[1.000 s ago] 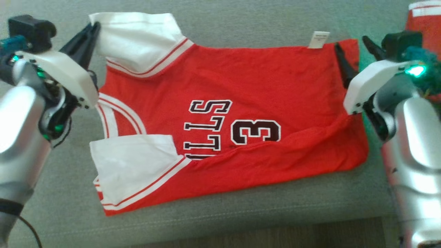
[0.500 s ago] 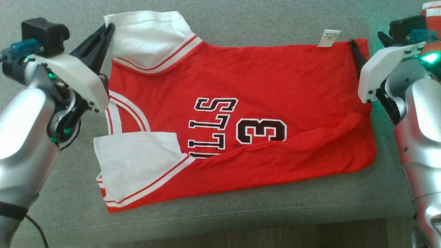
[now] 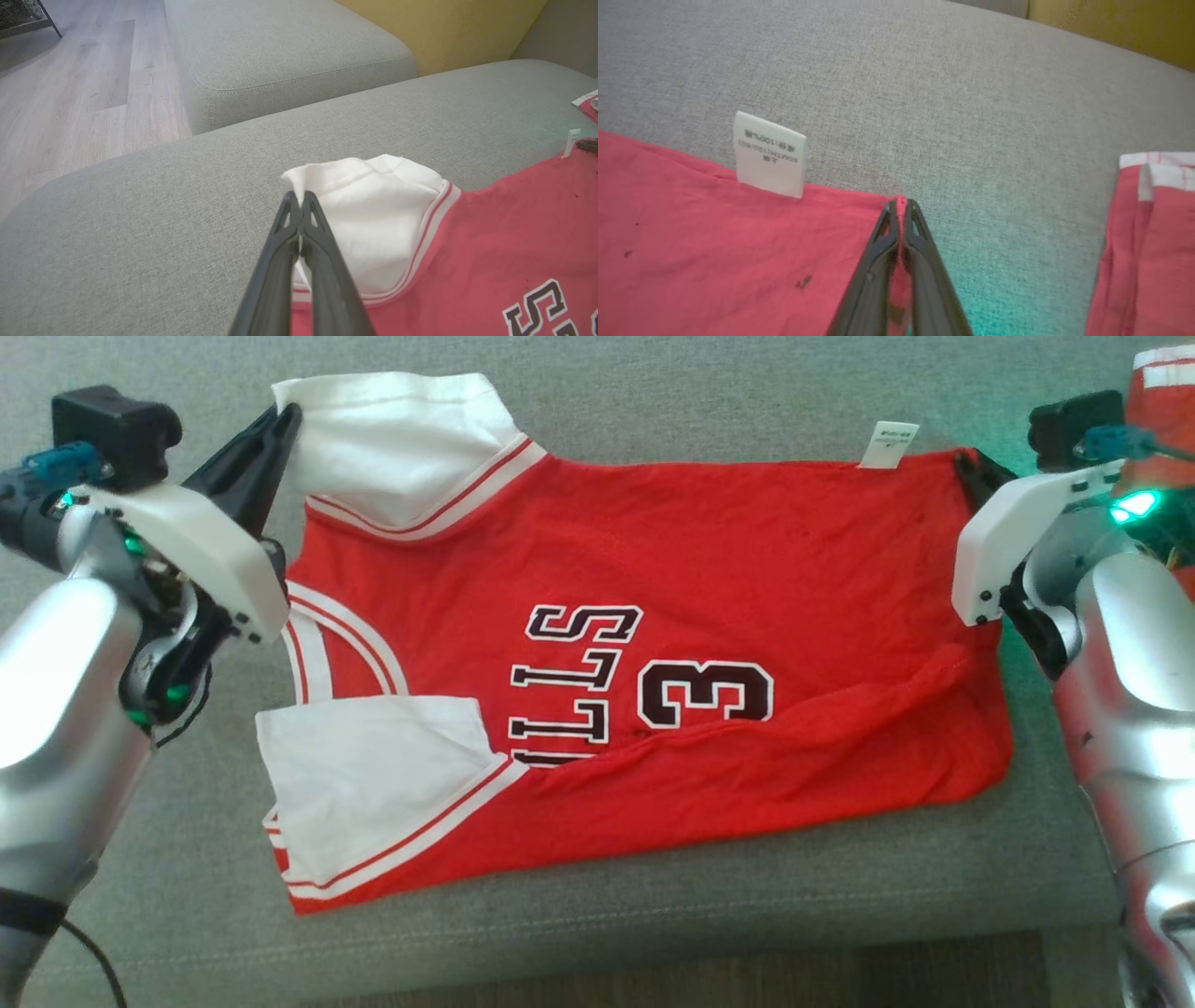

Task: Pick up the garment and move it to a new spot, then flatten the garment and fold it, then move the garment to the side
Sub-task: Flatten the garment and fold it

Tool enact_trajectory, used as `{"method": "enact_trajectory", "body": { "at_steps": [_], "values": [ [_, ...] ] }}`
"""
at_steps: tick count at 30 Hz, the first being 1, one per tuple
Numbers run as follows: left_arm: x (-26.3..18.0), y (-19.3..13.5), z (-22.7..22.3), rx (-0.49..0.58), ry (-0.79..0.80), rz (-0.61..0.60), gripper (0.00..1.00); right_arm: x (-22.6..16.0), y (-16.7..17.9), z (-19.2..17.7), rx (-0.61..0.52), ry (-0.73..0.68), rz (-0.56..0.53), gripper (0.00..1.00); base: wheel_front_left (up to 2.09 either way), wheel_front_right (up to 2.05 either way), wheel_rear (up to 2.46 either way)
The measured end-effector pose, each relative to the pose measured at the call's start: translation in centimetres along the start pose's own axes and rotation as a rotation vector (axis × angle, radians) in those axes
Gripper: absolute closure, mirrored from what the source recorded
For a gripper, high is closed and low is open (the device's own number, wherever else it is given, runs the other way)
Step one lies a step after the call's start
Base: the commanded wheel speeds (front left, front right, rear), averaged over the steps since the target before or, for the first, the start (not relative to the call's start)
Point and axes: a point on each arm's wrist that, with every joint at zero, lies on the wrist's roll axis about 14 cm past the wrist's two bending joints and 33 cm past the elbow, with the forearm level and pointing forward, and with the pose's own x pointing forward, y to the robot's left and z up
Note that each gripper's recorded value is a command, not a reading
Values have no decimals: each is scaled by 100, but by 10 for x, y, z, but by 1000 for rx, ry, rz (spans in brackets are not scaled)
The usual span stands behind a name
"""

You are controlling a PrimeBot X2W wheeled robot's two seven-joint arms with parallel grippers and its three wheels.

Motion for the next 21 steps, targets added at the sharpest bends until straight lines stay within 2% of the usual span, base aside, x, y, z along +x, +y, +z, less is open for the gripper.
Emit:
{"method": "enact_trajectory", "body": {
  "at_steps": [10, 15, 21],
  "values": [
    [-21, 1, -4, -20, -3, 39, 100, -19, -1, 43, -32, -220, 3, 100, 0, 0, 0],
    [-38, 1, 0, -29, -27, 60, 100, -37, 10, 40, 17, -260, 37, 100, 0, 0, 0],
    [-62, -1, -2, -34, -38, 81, 100, -62, -2, 42, 6, -306, 26, 100, 0, 0, 0]
  ]
}}
